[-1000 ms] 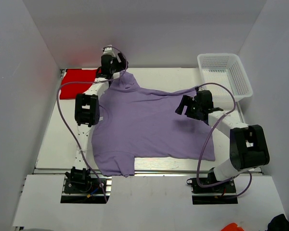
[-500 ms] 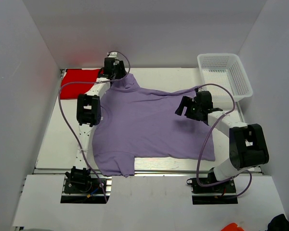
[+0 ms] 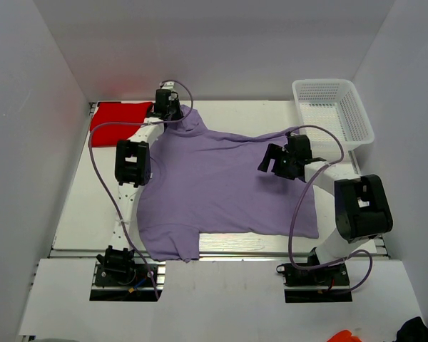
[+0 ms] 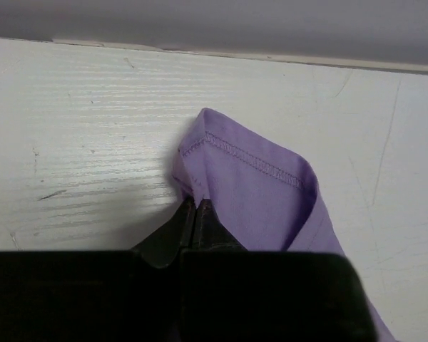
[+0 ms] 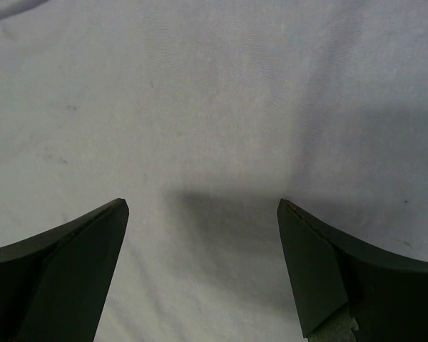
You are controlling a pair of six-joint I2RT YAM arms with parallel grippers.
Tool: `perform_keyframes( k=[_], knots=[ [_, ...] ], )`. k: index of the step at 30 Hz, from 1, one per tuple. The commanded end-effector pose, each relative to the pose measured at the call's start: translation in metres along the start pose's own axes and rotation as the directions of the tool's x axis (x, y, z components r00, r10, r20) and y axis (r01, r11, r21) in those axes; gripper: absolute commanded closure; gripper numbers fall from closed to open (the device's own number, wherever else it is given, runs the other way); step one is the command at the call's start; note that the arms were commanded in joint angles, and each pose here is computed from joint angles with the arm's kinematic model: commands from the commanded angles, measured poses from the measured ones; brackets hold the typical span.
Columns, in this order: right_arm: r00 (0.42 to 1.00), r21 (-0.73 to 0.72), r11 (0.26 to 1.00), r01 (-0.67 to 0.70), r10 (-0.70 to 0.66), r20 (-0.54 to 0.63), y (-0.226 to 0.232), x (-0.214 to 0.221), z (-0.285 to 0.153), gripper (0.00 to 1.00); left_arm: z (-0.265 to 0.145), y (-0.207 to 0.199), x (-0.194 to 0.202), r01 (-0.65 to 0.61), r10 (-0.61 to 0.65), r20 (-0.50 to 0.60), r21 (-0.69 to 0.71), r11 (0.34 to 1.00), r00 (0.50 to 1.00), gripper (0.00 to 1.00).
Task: Fold and stack the t-shirts
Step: Flatten out the tshirt
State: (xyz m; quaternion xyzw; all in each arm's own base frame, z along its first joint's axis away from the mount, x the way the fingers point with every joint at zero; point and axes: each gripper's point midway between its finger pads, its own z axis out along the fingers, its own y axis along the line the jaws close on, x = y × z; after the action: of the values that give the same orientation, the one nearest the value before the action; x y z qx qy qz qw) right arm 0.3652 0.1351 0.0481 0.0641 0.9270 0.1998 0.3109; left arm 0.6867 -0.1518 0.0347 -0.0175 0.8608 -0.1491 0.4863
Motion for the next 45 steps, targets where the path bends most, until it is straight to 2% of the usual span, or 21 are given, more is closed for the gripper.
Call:
perform_keyframes(
  k=[1, 6, 11, 12, 13, 15, 16, 17, 18, 25, 26, 27, 31, 33, 34, 36, 37, 38, 39, 42, 45],
  knots=[
    [0.999, -0.044, 0.999, 0.027, -0.025, 0.036, 0.013, -0.018, 0.003, 0.09, -0.014, -0.013, -0.047, 0.005, -0.005, 0.105, 0.0, 1.0, 0.994, 0.95],
    [0.999, -0.038, 0.999, 0.03, -0.029, 0.028, 0.011, -0.019, 0.008, 0.09, -0.018, -0.015, -0.089, 0.032, -0.027, 0.23, -0.018, 0.999, 0.973, 1.0],
    [0.999, -0.029, 0.999, 0.031, -0.03, 0.022, 0.01, -0.021, 0.013, 0.09, -0.003, -0.003, -0.112, 0.123, -0.117, 0.363, 0.007, 0.992, 0.924, 1.0],
    [0.999, -0.03, 0.999, 0.036, -0.035, 0.02, 0.01, -0.02, 0.014, 0.09, -0.002, -0.007, -0.119, 0.124, -0.128, 0.396, 0.036, 0.992, 0.909, 0.96],
    [1.0, -0.017, 0.999, 0.028, -0.028, -0.004, 0.007, -0.017, 0.015, 0.09, 0.001, -0.008, -0.119, 0.136, -0.144, 0.41, 0.049, 0.99, 0.901, 0.84],
    [1.0, -0.023, 0.999, 0.025, -0.025, -0.012, 0.009, -0.016, 0.016, 0.09, 0.001, -0.002, -0.127, 0.162, -0.158, 0.451, 0.03, 0.986, 0.879, 0.72],
    [1.0, -0.033, 0.999, 0.025, -0.025, -0.009, 0.01, -0.017, 0.015, 0.09, 0.001, 0.002, -0.128, 0.181, -0.168, 0.459, 0.016, 0.983, 0.872, 0.59],
    [1.0, -0.036, 0.999, 0.026, -0.026, -0.007, 0.011, -0.018, 0.014, 0.09, -0.001, 0.004, -0.129, 0.186, -0.168, 0.469, 0.007, 0.983, 0.867, 0.39],
    [1.0, -0.039, 0.999, 0.027, -0.027, -0.006, 0.013, -0.018, 0.013, 0.09, -0.003, 0.004, -0.133, 0.19, -0.168, 0.481, 0.003, 0.982, 0.861, 0.01],
    [0.998, -0.058, 0.997, 0.058, -0.057, 0.025, 0.016, -0.018, -0.001, 0.09, -0.045, -0.024, -0.169, 0.121, -0.137, 0.463, 0.064, 0.991, 0.876, 0.0],
    [0.996, -0.064, 0.995, 0.074, -0.071, 0.046, 0.019, -0.023, -0.007, 0.09, -0.046, -0.026, -0.159, 0.105, -0.125, 0.432, 0.07, 0.992, 0.893, 0.0],
    [0.996, -0.063, 0.995, 0.077, -0.074, 0.042, 0.017, -0.021, -0.008, 0.09, -0.066, -0.035, -0.177, 0.086, -0.115, 0.444, 0.084, 0.993, 0.888, 0.0],
    [0.993, -0.036, 0.994, 0.107, -0.104, 0.063, 0.016, -0.023, -0.023, 0.09, -0.099, -0.048, -0.153, 0.011, -0.041, 0.294, 0.103, 0.995, 0.955, 0.0],
    [0.991, 0.01, 0.994, 0.105, -0.105, 0.08, 0.009, -0.023, -0.032, 0.09, -0.126, -0.057, -0.115, -0.021, 0.007, 0.144, 0.097, 0.995, 0.99, 0.0],
    [0.993, 0.033, 0.995, 0.096, -0.098, 0.071, 0.003, -0.019, -0.032, 0.09, -0.119, -0.049, -0.086, -0.012, 0.005, 0.083, 0.081, 0.997, 0.996, 0.0],
    [0.994, 0.059, 0.994, 0.092, -0.095, 0.054, -0.002, -0.014, -0.037, 0.09, -0.16, -0.06, -0.083, -0.013, 0.005, 0.059, 0.125, 0.992, 0.998, 0.0],
    [0.995, 0.086, 0.992, 0.087, -0.092, 0.047, -0.007, -0.013, -0.037, 0.09, -0.166, -0.054, -0.033, 0.006, 0.0, -0.042, 0.139, 0.99, 0.999, 0.0],
    [0.996, 0.102, 0.991, 0.082, -0.086, 0.034, -0.01, -0.01, -0.039, 0.09, -0.194, -0.063, -0.051, -0.009, 0.006, 0.02, 0.166, 0.986, 1.0, 0.0],
    [0.996, 0.112, 0.991, 0.077, -0.081, 0.034, -0.012, -0.011, -0.04, 0.09, -0.202, -0.052, -0.012, 0.007, 0.0, -0.05, 0.147, 0.989, 0.999, 0.0],
    [0.996, 0.184, 0.98, 0.078, -0.083, 0.024, -0.025, -0.012, -0.039, 0.09, -0.229, -0.049, 0.02, 0.017, -0.007, -0.073, 0.139, 0.99, 0.997, 0.0],
    [0.995, 0.206, 0.975, 0.088, -0.093, 0.017, -0.028, -0.018, -0.034, 0.09, -0.24, -0.038, 0.029, 0.01, -0.003, -0.093, 0.078, 0.997, 0.996, 0.0]
  ],
)
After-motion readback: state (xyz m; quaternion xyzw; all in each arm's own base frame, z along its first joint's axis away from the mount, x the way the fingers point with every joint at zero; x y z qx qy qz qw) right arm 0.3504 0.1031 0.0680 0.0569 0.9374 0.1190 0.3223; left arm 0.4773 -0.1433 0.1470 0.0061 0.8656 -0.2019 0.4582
